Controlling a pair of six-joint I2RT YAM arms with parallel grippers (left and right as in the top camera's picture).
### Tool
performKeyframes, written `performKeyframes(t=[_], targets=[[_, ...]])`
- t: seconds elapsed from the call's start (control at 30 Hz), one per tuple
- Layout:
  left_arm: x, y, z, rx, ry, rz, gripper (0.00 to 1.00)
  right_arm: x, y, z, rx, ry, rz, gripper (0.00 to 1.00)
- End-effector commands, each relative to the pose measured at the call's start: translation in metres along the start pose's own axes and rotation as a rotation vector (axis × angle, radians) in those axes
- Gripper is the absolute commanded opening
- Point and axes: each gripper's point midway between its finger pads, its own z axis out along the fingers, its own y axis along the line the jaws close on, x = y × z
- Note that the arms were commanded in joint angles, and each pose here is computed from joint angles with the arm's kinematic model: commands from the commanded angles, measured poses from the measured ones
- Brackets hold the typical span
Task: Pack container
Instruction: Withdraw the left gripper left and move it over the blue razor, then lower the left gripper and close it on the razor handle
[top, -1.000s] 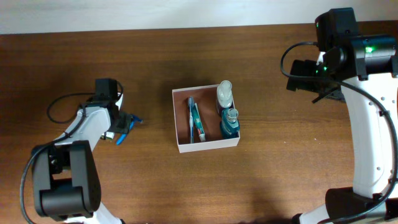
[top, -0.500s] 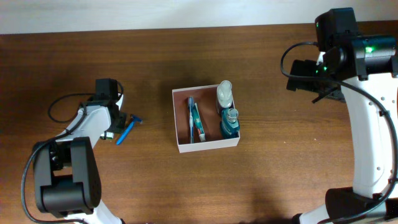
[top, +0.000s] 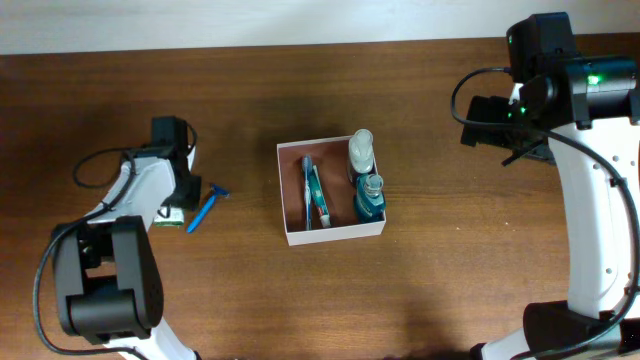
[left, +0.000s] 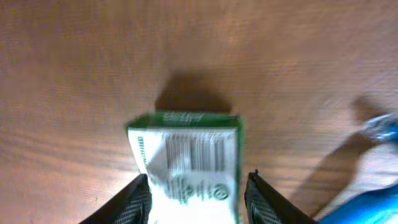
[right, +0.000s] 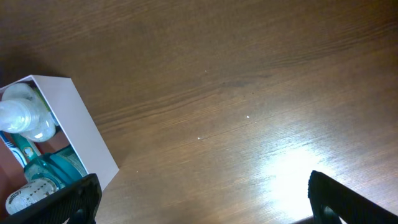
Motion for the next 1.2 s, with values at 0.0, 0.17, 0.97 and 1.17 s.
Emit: performKeyframes(t=[0.0,0.17,0.97,1.17], targets=[[-0.023,-0.012,-0.019,0.121,-0.083,-0.037,0.50,-0.003,-0.004,-0.002,0.013,-0.014,0.005,0.98],[-0.038,-0.013,-0.043,0.166,-0.161,-0.049,0.49,-0.003,-0.004,-0.002,0.013,-0.014,0.005,0.98],[-0.006,-0.042,-0.090,0.383,-0.125,-0.018,0.48,-0.003,-0.004,-0.002,0.013,-0.014,0.005,0.98],[0.005,-0.045,-0.087,0.389,-0.088,0.005,0.41,-0.003,-0.004,-0.002,0.013,-0.014,0.005,0.98]])
